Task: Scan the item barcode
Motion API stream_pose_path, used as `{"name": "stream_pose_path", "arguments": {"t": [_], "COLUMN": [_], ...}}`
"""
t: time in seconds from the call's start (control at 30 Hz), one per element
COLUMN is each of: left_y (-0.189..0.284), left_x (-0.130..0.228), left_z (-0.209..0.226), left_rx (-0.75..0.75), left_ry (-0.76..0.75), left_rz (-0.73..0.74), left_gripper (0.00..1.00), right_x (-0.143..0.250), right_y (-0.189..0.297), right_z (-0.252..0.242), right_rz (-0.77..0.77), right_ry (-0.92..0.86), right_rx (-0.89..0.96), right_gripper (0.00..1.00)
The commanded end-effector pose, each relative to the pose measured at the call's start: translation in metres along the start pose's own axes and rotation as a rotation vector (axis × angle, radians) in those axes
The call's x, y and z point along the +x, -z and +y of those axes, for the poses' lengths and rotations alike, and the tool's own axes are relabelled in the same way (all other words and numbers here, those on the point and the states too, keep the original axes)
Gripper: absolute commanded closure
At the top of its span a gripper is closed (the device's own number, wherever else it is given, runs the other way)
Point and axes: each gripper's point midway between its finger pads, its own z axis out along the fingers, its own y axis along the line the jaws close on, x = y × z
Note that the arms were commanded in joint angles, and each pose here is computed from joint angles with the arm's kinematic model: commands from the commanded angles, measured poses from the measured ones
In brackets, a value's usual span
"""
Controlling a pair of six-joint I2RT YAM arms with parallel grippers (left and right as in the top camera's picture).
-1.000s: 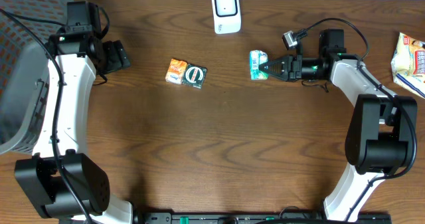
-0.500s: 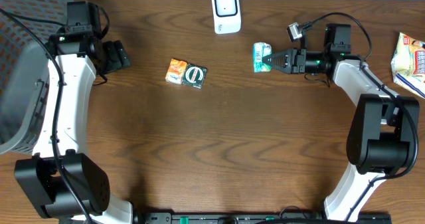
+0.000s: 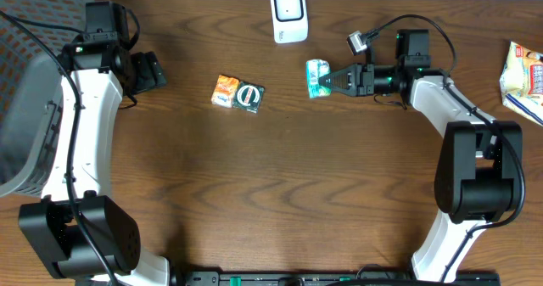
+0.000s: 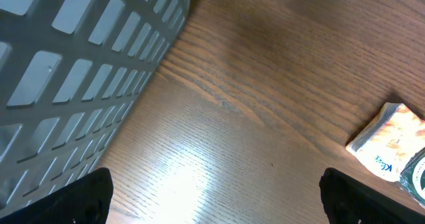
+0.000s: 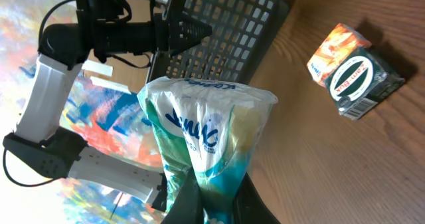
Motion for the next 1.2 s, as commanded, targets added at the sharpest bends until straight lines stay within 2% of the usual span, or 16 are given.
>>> {"name": "stream_pose_path", "arguments": {"t": [0.0,1.17], "left_y": [-0.0048,-0.0048], "left_x": [0.0030,0.0030], "left_z": [0.0005,0.0007], "left_rx": [-0.003,-0.003], "left_ry": [-0.010,-0.009], "left_rz": [0.016,0.016], "left_gripper": [0.02,0.02], "right_x": [0.0021,0.0033], "right_y": [-0.0038,-0.0065], "right_z": [0.0091,0.0096], "right_rz": [0.015,0.022], "right_ry": [0.006,-0.010], "right_rx": [-0.032,-0.034], "right_gripper": [0.99,0.99]}}
